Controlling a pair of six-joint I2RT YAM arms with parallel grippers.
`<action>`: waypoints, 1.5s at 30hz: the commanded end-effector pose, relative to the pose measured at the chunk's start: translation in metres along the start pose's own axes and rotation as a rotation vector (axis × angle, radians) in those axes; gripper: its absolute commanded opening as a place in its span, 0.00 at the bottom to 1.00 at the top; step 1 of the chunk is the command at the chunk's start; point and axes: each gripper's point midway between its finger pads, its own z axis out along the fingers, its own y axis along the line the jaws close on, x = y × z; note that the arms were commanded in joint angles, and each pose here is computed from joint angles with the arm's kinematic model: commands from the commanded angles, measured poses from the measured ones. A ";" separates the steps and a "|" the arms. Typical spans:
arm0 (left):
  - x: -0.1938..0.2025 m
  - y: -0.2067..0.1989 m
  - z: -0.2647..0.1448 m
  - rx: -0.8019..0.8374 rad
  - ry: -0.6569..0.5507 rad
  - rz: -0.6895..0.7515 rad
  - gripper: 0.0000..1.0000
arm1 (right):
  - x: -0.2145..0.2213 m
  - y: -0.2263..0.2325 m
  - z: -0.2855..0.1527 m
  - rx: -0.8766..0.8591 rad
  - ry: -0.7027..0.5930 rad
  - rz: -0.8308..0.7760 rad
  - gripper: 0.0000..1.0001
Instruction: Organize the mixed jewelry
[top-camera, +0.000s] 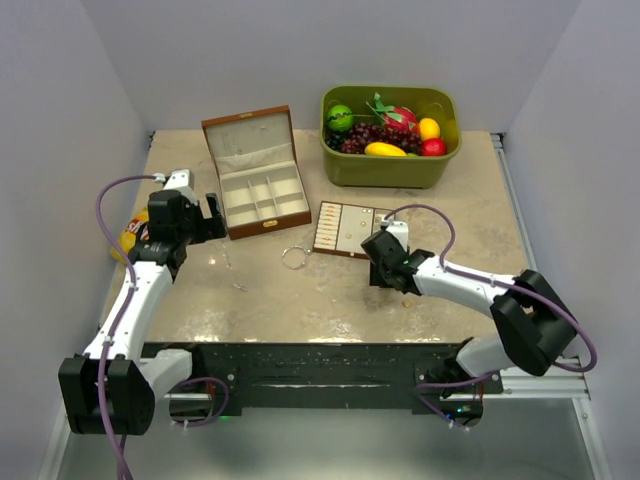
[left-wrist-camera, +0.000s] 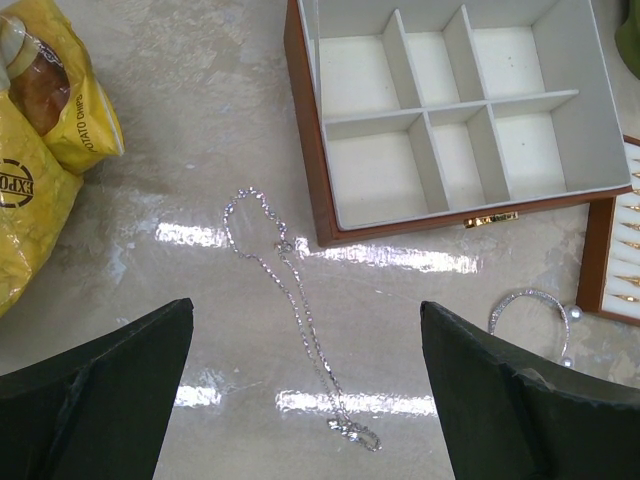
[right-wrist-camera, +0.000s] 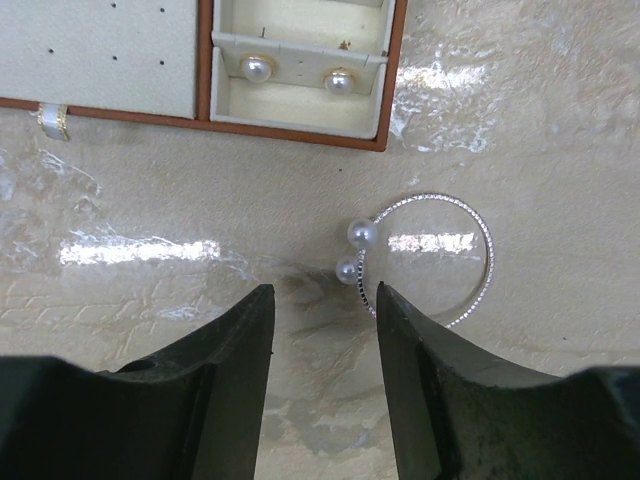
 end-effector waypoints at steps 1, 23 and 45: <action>-0.021 -0.009 -0.002 0.033 -0.058 0.006 1.00 | -0.024 -0.004 -0.006 0.030 -0.074 0.019 0.50; -0.017 -0.013 0.002 0.057 -0.034 0.005 1.00 | -0.007 -0.002 0.024 0.096 -0.021 0.088 0.36; -0.014 -0.015 0.005 0.072 -0.017 0.005 1.00 | -0.019 0.016 0.000 -0.034 -0.038 0.066 0.05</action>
